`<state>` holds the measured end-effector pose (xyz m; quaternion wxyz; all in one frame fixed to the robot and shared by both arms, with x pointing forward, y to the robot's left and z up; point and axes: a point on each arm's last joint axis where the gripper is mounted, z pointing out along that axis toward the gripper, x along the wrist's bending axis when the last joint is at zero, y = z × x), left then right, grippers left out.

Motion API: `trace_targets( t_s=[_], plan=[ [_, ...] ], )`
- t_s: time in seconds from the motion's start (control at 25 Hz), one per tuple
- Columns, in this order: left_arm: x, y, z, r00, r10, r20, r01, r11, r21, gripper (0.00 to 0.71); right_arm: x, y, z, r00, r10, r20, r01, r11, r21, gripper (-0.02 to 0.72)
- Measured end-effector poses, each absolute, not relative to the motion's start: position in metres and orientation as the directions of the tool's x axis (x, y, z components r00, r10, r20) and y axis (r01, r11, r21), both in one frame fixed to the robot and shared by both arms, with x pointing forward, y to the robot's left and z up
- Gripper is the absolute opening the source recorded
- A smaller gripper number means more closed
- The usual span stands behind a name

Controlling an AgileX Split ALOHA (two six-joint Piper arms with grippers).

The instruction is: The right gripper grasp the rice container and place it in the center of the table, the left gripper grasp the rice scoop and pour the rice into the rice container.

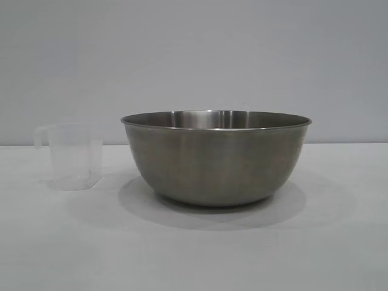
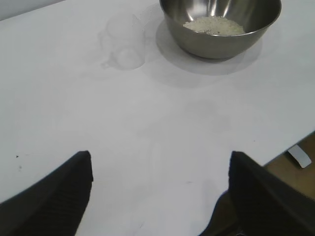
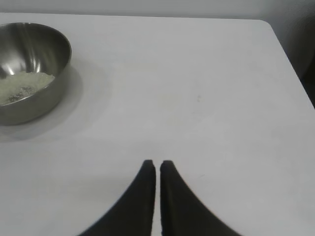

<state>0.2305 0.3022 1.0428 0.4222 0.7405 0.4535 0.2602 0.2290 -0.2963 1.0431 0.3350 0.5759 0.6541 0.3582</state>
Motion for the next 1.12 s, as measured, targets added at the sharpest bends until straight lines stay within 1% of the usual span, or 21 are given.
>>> trace_targets(
  t_s=[0.12, 0.2, 0.4, 0.56, 0.96, 1.12],
  plan=[
    [0.2305, 0.3022, 1.0428, 0.447, 0.895, 0.002, 0.454, -0.229, 0.861, 0.507, 0.229, -0.2963, 1.0431, -0.112, 0.993, -0.026, 0.513, 0.08, 0.854, 0.0],
    [0.2304, 0.3018, 1.0428, 0.408, 0.913, 0.002, 0.463, -0.209, 0.861, 0.507, 0.229, -0.2963, 1.0431, -0.112, 0.993, -0.026, 0.513, 0.08, 0.854, 0.0],
    [0.2302, 0.3, 1.0428, 0.207, 0.978, 0.002, 0.497, -0.107, 0.861, 0.507, 0.229, -0.2963, 1.0431, -0.112, 0.993, -0.026, 0.513, 0.08, 0.854, 0.0],
    [0.2303, 0.2989, 1.0428, 0.077, 0.997, 0.002, 0.506, -0.041, 0.861, 0.507, 0.229, -0.2963, 1.0431, -0.112, 0.993, -0.026, 0.513, 0.08, 0.854, 0.0],
    [0.2303, 0.2987, 1.0428, 0.052, 0.999, 0.002, 0.507, -0.028, 0.861, 0.507, 0.229, -0.2963, 1.0431, -0.114, 0.993, -0.026, 0.513, 0.081, 0.854, 0.0],
    [0.2303, 0.2987, 1.0428, 0.052, 0.999, 0.002, 0.507, -0.028, 0.861, 0.507, 0.2289, -0.2967, 1.0431, -0.15, 0.988, -0.026, 0.51, 0.1, 0.854, 0.0]
  ],
)
